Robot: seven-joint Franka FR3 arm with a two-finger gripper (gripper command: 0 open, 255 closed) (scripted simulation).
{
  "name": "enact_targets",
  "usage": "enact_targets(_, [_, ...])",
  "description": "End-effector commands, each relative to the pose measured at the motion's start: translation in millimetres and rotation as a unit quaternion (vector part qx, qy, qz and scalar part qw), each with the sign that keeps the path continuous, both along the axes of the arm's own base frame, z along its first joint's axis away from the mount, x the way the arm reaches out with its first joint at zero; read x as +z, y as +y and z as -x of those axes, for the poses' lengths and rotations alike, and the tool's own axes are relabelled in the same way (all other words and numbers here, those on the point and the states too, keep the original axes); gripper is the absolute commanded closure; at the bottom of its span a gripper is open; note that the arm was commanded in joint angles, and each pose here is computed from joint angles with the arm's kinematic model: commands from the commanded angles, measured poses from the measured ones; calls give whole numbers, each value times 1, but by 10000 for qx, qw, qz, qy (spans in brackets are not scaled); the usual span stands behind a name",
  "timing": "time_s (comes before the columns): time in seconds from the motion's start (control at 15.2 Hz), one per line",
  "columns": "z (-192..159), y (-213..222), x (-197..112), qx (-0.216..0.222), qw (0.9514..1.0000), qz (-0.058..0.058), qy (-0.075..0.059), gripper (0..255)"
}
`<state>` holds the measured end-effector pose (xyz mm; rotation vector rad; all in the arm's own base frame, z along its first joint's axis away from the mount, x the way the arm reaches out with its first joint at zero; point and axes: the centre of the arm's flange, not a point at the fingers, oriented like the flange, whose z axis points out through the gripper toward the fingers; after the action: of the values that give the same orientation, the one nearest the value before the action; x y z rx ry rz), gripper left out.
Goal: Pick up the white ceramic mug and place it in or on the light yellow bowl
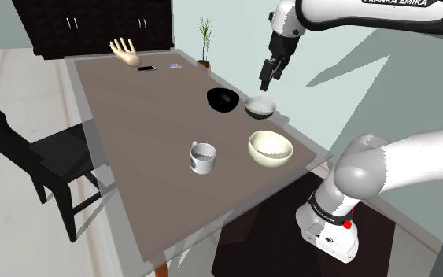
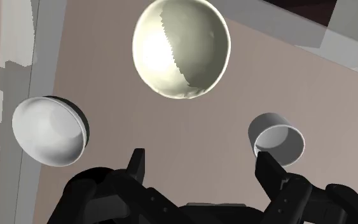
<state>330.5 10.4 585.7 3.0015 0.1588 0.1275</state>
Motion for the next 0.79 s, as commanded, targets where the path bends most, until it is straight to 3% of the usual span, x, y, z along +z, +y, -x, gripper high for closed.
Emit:
enact_targets(0.0, [0, 0, 0, 0, 10000, 0, 0, 0])
enact_targets(0.73, [-50, 83, -106, 72, 9997, -143, 173, 0])
